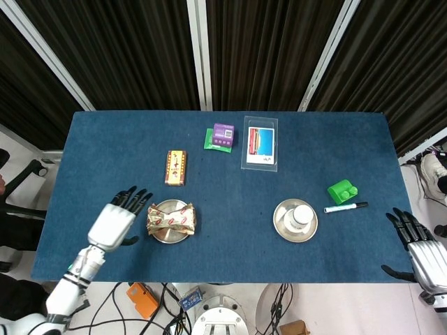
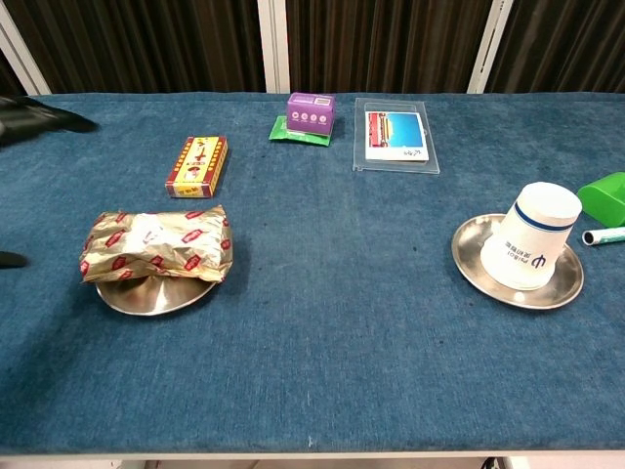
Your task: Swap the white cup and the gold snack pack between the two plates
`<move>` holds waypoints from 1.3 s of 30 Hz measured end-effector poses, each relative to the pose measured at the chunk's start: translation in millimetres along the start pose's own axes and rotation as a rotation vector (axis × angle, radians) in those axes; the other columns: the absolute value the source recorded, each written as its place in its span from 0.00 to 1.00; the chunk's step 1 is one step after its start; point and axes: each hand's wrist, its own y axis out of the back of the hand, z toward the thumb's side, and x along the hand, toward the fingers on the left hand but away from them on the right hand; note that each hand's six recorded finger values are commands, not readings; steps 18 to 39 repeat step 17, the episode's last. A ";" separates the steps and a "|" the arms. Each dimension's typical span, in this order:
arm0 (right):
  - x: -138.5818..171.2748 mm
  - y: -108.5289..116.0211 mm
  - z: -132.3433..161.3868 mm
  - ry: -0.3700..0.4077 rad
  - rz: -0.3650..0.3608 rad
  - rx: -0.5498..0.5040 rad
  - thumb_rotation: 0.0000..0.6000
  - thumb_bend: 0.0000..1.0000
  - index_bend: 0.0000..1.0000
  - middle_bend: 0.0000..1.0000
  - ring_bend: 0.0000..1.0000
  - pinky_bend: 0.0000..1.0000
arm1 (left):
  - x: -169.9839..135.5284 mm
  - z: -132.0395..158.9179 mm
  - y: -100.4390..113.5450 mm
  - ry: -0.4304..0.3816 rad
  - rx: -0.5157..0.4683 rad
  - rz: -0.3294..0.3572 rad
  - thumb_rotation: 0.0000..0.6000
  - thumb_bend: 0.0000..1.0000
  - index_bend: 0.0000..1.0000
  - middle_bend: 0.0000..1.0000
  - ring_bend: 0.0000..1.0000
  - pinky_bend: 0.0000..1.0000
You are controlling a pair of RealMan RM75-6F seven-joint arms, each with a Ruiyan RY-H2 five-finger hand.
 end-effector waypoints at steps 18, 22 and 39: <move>32.5 -12.0 6.3 -0.009 -0.102 0.094 1.00 0.16 0.00 0.00 0.00 0.14 | -98.1 -79.6 -11.9 0.075 -0.242 0.181 1.00 0.06 0.01 0.03 0.00 0.11; 32.5 -12.0 6.3 -0.009 -0.102 0.094 1.00 0.16 0.00 0.00 0.00 0.14 | -98.1 -79.6 -11.9 0.075 -0.242 0.181 1.00 0.06 0.01 0.03 0.00 0.11; 32.5 -12.0 6.3 -0.009 -0.102 0.094 1.00 0.16 0.00 0.00 0.00 0.14 | -98.1 -79.6 -11.9 0.075 -0.242 0.181 1.00 0.06 0.01 0.03 0.00 0.11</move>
